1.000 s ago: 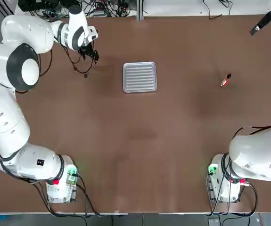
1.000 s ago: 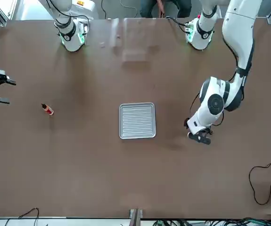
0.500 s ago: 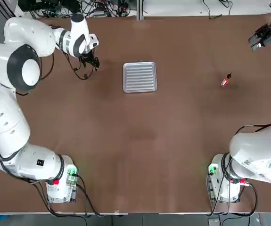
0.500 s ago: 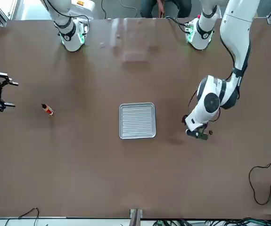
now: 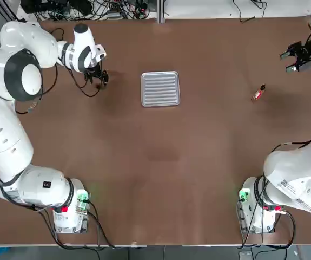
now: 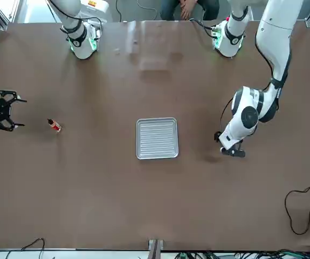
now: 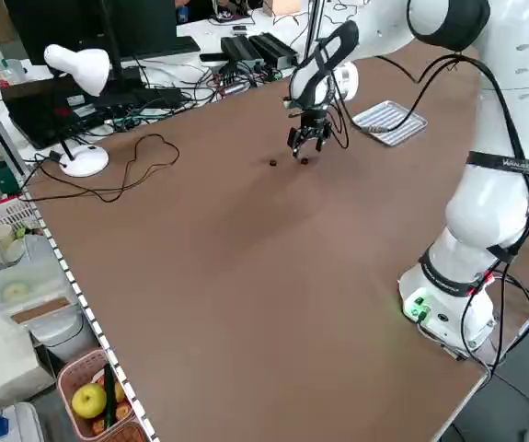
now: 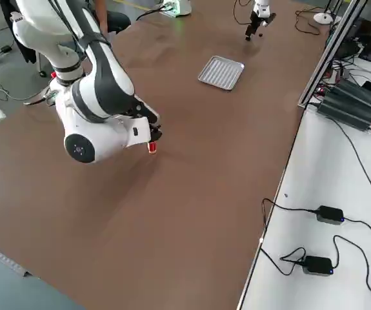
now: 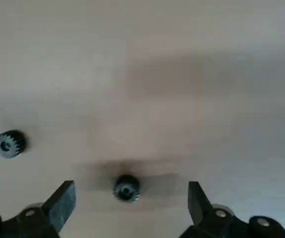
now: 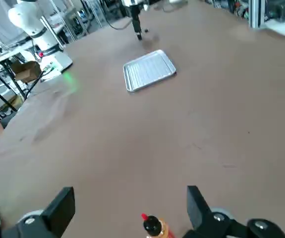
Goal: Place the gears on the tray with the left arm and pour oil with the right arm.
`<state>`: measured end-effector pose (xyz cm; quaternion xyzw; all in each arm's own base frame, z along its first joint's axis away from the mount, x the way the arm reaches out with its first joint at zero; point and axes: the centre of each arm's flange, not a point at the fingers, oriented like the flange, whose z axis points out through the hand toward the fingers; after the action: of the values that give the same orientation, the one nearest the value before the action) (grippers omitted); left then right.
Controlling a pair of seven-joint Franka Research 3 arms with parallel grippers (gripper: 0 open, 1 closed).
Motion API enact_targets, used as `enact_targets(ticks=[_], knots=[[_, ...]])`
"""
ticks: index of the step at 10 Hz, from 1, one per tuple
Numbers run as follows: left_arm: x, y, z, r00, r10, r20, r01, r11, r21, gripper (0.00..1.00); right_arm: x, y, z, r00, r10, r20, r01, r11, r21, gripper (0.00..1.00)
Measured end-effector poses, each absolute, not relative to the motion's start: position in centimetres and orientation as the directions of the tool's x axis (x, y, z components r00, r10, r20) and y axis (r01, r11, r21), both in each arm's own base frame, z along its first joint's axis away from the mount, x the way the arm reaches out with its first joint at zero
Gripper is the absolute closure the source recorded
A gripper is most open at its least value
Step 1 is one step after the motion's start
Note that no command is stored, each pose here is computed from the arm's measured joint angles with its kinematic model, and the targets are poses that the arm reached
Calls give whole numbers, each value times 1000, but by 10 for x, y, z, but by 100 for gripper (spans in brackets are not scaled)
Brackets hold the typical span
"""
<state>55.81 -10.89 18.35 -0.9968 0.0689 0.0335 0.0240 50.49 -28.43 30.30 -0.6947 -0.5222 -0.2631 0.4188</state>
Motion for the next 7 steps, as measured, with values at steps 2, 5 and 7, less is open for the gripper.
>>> enact_targets(ticks=[2, 5, 7], knots=[[555, -103, 184, 991, -112, -71, -115, -992, -44, 1, 498, -287, 247, 259, 443, 858, 963, -51, -265, 2], [552, -113, 185, 995, -82, -61, -84, -995, -45, 6, 486, -288, 188, 221, 364, 905, 974, -27, -227, 3], [547, -116, 181, 996, -81, -47, -83, -996, -39, 14, 484, -290, 175, 174, 338, 925, 984, -26, -176, 4]])
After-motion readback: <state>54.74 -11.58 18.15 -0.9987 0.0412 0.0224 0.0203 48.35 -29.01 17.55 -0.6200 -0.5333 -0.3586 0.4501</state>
